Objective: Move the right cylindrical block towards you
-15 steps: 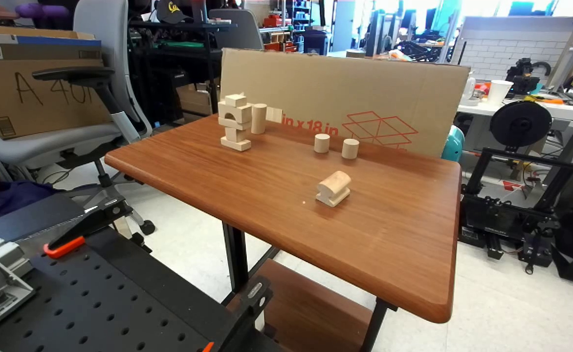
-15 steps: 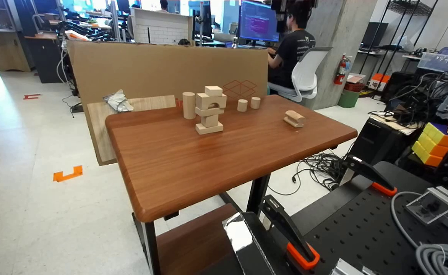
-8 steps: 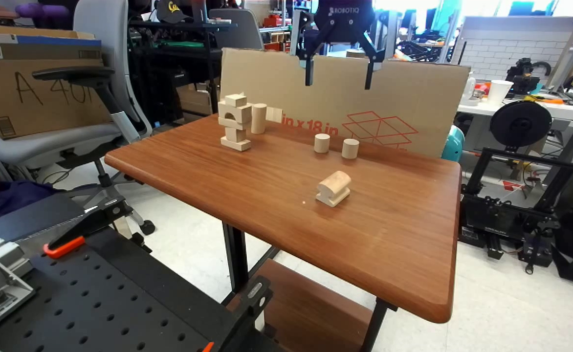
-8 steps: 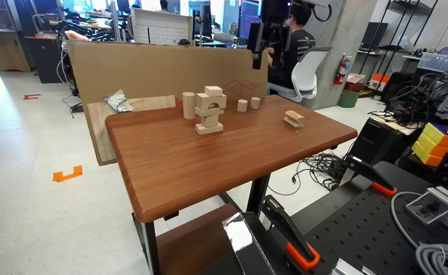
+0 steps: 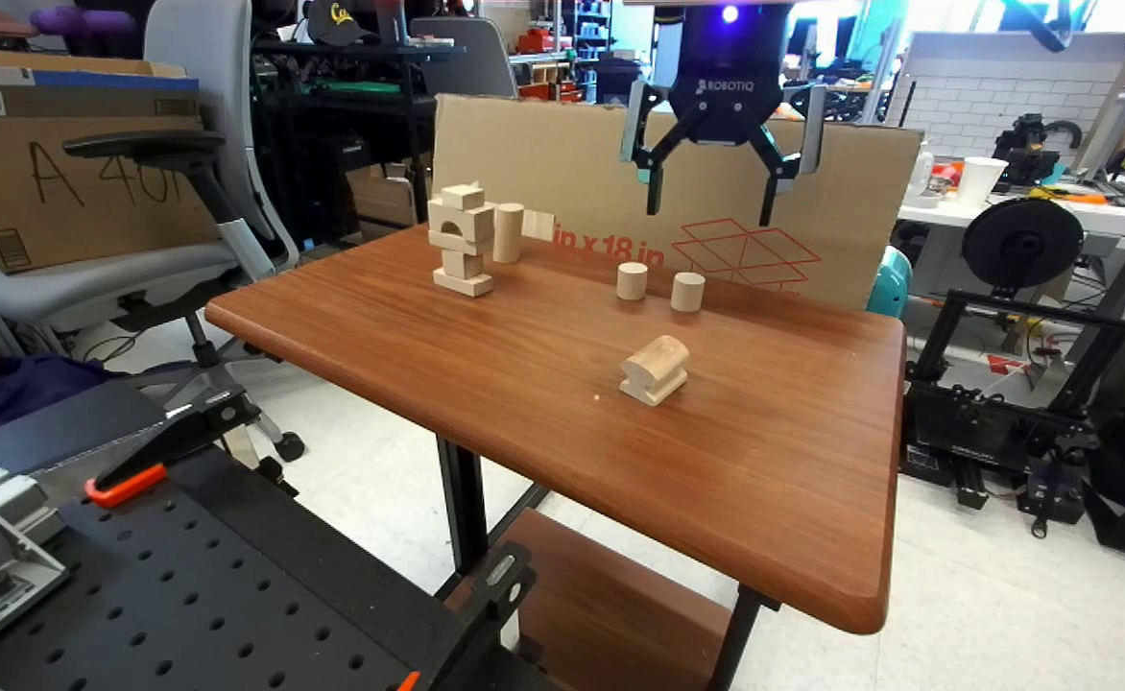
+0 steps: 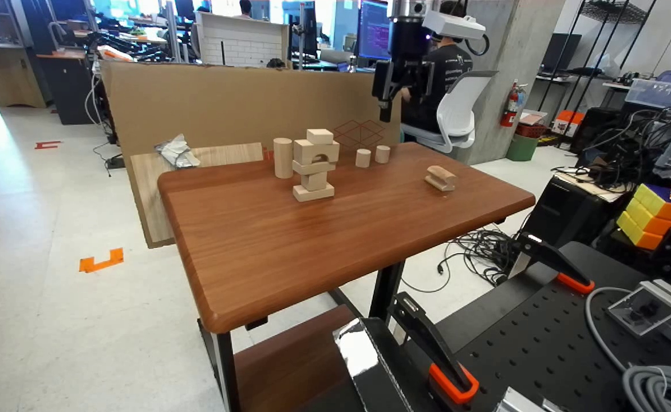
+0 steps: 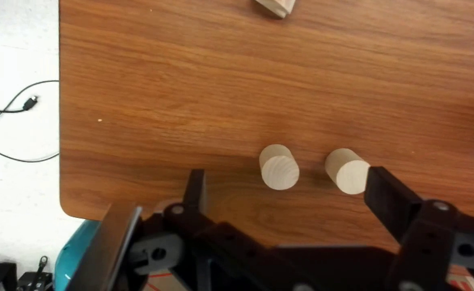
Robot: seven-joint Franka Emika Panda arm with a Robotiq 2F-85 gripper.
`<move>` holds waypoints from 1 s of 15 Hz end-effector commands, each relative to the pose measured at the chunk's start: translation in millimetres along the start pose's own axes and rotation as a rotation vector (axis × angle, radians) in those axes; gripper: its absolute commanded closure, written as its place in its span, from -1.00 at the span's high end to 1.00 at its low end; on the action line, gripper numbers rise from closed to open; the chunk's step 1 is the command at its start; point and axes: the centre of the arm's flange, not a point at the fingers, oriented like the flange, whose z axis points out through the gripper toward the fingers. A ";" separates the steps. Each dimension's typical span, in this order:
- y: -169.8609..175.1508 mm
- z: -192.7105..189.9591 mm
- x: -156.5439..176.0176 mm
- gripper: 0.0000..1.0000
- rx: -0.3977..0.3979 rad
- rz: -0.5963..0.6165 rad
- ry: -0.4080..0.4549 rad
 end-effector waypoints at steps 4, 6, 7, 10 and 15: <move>29.2 26.6 22.6 1.00 0.027 0.019 -0.030; 27.5 34.2 26.6 1.00 0.028 0.014 -0.034; 25.7 37.2 28.8 1.00 0.031 0.009 -0.035; 17.9 42.1 33.7 1.00 0.041 -0.005 -0.030; 9.4 53.8 41.1 1.00 0.043 -0.014 -0.052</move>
